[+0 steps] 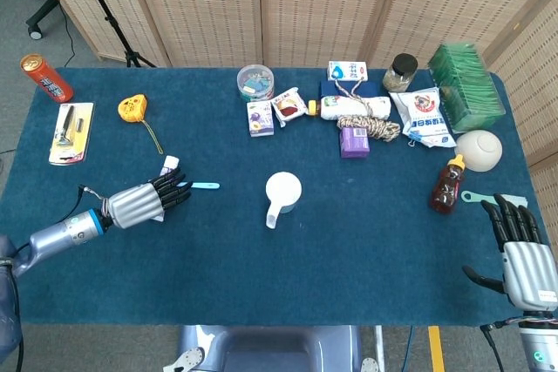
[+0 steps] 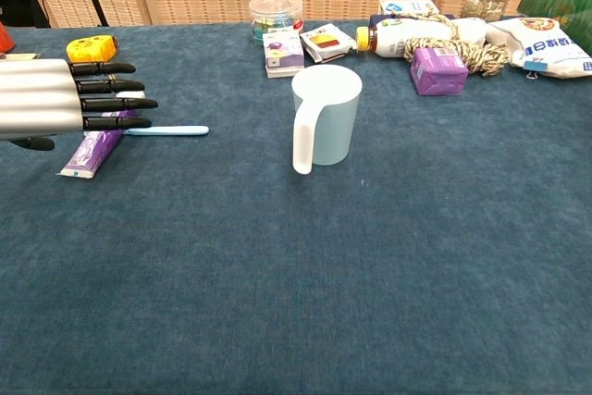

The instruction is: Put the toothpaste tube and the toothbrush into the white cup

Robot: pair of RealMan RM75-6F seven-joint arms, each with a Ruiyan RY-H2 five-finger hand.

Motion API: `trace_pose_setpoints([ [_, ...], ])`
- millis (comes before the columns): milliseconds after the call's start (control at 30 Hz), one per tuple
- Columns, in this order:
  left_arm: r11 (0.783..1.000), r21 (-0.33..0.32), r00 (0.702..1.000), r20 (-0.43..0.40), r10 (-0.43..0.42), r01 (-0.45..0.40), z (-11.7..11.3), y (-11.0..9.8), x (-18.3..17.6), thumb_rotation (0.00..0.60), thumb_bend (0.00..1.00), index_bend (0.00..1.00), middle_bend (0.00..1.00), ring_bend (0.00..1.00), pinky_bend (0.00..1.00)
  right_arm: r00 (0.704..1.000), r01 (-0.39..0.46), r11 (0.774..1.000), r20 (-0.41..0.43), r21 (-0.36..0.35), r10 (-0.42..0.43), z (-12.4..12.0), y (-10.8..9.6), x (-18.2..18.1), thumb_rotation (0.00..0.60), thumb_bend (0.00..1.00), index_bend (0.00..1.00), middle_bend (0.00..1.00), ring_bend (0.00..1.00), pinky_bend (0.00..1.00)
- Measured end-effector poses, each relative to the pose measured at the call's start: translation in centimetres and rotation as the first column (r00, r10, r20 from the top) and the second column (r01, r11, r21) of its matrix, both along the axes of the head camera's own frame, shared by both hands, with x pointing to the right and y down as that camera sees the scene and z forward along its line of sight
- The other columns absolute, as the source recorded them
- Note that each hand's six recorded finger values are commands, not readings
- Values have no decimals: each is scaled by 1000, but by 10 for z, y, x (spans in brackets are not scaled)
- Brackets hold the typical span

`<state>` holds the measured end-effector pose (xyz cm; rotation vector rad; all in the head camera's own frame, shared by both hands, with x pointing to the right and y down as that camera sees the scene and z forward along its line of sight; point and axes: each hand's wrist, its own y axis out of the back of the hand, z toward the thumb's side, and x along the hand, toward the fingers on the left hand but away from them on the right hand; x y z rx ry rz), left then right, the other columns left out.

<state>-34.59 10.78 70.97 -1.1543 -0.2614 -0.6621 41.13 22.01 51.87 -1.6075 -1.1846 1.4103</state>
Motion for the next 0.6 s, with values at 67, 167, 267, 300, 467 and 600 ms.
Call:
trace_pose_setpoints([
  [67,1000,-1,1000,11,5,-5,3,0,2,600,27,0,0,0,0,1000,-3,1000,-1,-1,3,1,-1,1,600,0,0,0,0,0],
  [167,1000,0,1000,19,11,-11,7,-1,7,600,39,0,0,0,0,1000,-4,1000,4,-3,4,1,-1,1,600,0,0,0,0,0],
  [267,1000,-4,1000,21,13,-13,11,-2,13,600,47,0,0,0,0,1000,-4,1000,6,-4,4,1,-2,1,600,0,0,0,0,0],
  [300,1000,-4,1000,26,17,-17,12,-1,14,600,48,0,0,0,0,1000,-5,1000,4,-3,5,1,-2,2,600,0,0,0,0,0],
  [467,999,-10,998,49,35,-35,19,1,17,600,69,0,0,0,0,1000,-11,1000,2,1,11,1,-3,3,600,0,0,0,0,0],
  [600,999,-14,998,48,35,-34,22,3,20,600,233,0,0,0,0,1000,-14,1000,6,0,14,1,-3,5,600,0,0,0,0,0],
])
